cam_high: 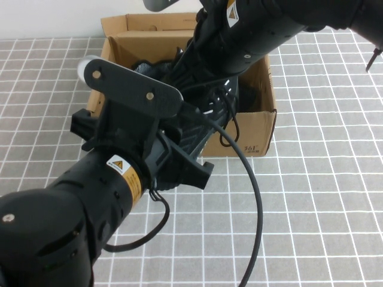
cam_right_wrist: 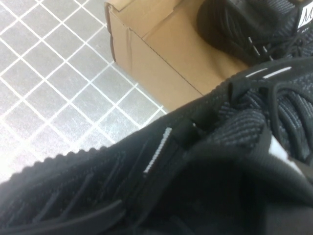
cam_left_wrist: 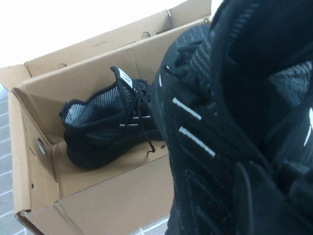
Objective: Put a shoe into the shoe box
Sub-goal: Hand over the shoe
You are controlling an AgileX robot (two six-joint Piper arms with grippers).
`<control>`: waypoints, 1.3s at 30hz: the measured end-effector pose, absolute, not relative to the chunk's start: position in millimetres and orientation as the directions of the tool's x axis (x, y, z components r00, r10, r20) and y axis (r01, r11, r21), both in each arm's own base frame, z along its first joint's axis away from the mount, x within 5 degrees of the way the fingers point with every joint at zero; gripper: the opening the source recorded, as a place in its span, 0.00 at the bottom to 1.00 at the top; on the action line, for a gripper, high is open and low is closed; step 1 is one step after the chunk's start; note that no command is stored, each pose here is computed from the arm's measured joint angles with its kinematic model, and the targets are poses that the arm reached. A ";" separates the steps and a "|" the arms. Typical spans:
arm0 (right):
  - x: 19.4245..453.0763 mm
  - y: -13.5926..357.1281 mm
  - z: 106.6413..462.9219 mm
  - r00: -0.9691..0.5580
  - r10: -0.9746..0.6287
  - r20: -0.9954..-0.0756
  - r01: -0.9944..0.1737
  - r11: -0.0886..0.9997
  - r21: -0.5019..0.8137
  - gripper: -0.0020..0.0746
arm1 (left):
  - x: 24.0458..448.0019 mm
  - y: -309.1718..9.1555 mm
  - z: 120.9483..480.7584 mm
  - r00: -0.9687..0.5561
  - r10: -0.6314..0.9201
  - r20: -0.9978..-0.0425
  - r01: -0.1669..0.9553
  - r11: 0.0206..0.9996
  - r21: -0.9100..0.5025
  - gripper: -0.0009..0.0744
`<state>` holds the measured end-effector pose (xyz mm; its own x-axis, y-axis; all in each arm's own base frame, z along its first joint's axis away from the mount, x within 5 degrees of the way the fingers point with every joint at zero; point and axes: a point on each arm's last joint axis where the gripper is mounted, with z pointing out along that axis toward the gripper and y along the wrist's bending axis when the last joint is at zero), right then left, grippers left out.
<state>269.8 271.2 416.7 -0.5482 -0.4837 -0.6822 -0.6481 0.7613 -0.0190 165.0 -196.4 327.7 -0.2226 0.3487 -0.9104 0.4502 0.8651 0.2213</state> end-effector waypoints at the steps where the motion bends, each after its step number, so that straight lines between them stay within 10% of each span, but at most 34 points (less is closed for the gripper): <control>1: 269.7 271.1 416.6 -0.549 -0.486 -0.680 -0.649 0.761 -0.020 0.03 | 165.0 -196.4 327.7 -0.221 0.352 -0.910 0.451 0.864 0.225 0.10; 9: 270.6 267.7 417.5 -0.545 -0.503 -0.671 -0.639 0.767 -0.056 0.37 | 166.1 -196.1 326.2 -0.205 0.377 -0.903 0.445 0.858 0.257 0.06; 17: 274.2 261.2 419.9 -0.520 -0.530 -0.671 -0.614 0.777 -0.138 0.46 | 166.6 -196.7 325.0 -0.197 0.392 -0.899 0.447 0.852 0.273 0.06; 30: 247.7 216.3 461.3 -0.511 -0.525 -0.681 -0.528 0.817 -0.234 0.40 | 161.3 -186.8 341.0 -0.136 0.370 -0.919 0.446 0.851 0.277 0.06; 39: 232.9 191.0 486.1 -0.478 -0.486 -0.732 -0.488 0.840 -0.239 0.08 | 160.8 -185.7 357.3 -0.092 0.407 -0.909 0.448 0.832 0.327 0.06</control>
